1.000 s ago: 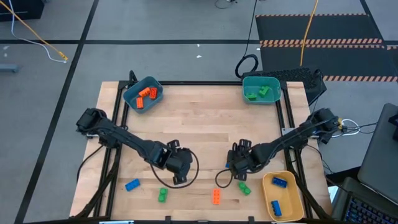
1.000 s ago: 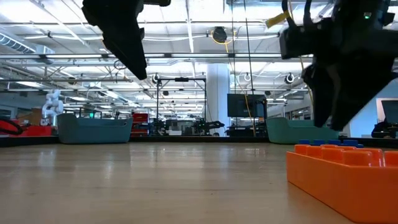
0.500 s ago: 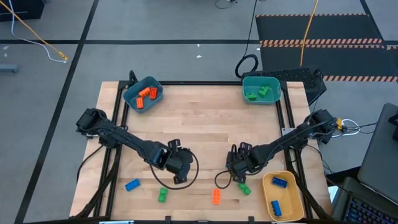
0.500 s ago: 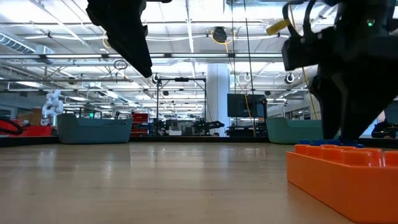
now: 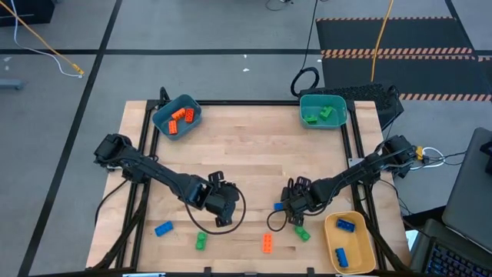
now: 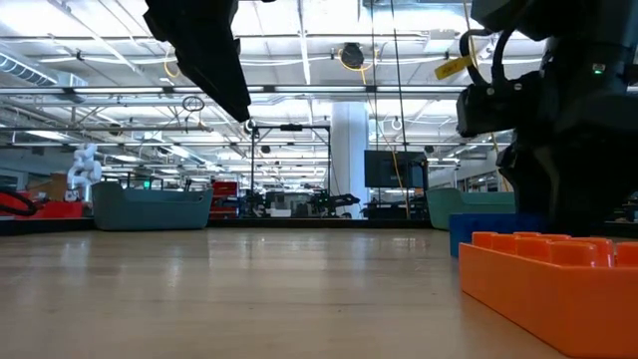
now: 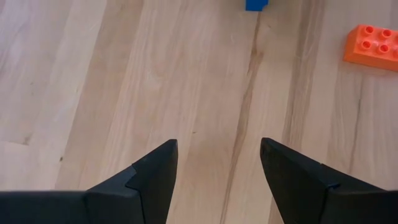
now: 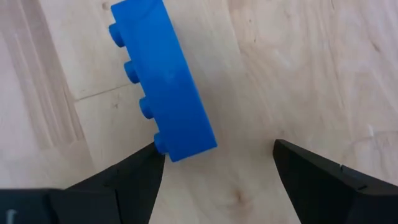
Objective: Sort & place blocks by color
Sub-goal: Put the right blue game piece into the yellow bin
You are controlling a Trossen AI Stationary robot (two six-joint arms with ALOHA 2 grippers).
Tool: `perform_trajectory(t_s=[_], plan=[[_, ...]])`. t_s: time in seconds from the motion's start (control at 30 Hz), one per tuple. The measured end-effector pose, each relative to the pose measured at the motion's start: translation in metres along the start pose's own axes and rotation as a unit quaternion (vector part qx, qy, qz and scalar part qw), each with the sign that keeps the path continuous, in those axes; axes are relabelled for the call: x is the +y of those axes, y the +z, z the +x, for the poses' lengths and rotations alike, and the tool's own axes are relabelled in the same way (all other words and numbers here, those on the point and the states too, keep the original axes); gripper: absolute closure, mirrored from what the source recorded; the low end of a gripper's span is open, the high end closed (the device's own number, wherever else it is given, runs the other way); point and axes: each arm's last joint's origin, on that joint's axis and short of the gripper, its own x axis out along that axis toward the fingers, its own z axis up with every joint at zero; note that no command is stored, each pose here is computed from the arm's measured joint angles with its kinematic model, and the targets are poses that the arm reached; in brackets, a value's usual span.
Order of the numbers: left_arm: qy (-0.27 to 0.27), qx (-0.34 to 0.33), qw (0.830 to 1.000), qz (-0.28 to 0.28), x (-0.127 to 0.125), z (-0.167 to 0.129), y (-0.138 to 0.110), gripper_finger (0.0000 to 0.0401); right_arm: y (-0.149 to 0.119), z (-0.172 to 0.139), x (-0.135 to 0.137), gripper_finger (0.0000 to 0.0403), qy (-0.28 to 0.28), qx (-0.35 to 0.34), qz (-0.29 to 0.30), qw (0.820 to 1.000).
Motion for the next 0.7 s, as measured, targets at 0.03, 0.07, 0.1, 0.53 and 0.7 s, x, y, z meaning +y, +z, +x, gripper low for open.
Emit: perform_trajectory(t_s=[0.03, 0.07, 0.1, 0.53, 0.7], plan=[[-0.001, -0.001, 1.0, 0.001, 0.0, 0.0, 0.0, 0.0169, 0.001, 0.0, 0.0, 0.0106, 0.003, -0.003, -0.004, 1.0], [-0.001, -0.002, 1.0, 0.001, 0.0, 0.0, 0.0, 0.0169, 0.001, -0.001, 0.001, 0.0106, 0.005, -0.005, -0.008, 1.0], [-0.001, -0.003, 1.0, 0.001, 0.0, 0.0, 0.0, 0.0169, 0.001, -0.002, 0.0, 0.0106, 0.007, -0.008, -0.013, 1.0], [-0.001, -0.004, 1.0, 0.001, 0.0, 0.0, 0.001, 0.0169, 0.014, -0.01, 0.009, 0.0106, 0.052, -0.075, -0.059, 0.994], [-0.001, -0.004, 1.0, 0.001, 0.0, 0.0, 0.001, 0.0169, 0.015, -0.01, 0.008, 0.0109, 0.04, -0.086, -0.053, 0.994]])
